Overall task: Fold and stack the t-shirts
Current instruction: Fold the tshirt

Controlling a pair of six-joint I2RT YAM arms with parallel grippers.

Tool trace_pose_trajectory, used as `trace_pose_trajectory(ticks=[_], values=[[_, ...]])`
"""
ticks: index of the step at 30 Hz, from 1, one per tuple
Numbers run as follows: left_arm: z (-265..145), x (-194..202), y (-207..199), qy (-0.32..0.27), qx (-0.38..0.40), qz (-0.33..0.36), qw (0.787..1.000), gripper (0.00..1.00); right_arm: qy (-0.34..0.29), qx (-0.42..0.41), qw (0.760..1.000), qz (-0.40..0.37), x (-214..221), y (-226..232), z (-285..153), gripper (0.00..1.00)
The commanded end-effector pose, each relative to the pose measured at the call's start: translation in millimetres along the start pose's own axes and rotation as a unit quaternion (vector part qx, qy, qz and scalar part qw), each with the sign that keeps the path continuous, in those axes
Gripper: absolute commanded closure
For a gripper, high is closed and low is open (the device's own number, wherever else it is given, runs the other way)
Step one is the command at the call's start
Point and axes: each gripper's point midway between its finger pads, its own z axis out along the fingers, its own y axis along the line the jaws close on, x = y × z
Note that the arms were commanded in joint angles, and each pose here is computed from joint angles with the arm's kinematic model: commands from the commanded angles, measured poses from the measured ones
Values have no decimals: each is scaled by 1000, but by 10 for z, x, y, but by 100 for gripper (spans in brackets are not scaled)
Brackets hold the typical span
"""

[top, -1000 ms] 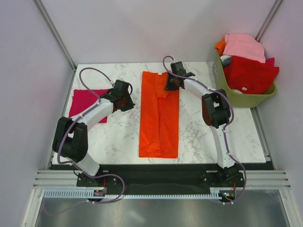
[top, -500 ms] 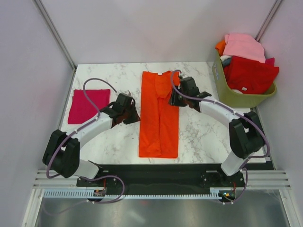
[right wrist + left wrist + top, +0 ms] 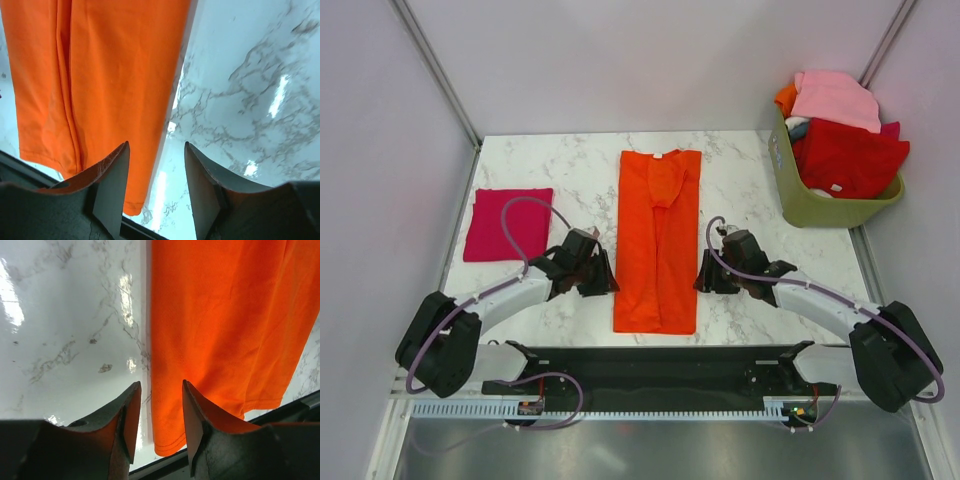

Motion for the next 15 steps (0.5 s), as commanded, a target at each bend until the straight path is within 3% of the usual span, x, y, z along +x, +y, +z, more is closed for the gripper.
trace_pose_trajectory(ticks=[1,15], values=[[-18,62,-204,4,53,-7,999,54,17,-49,998,25,171,153,-28,45],[-59,526,-131,67,84,-16,994,57,94,-82,991,58,833,232,-164,48]])
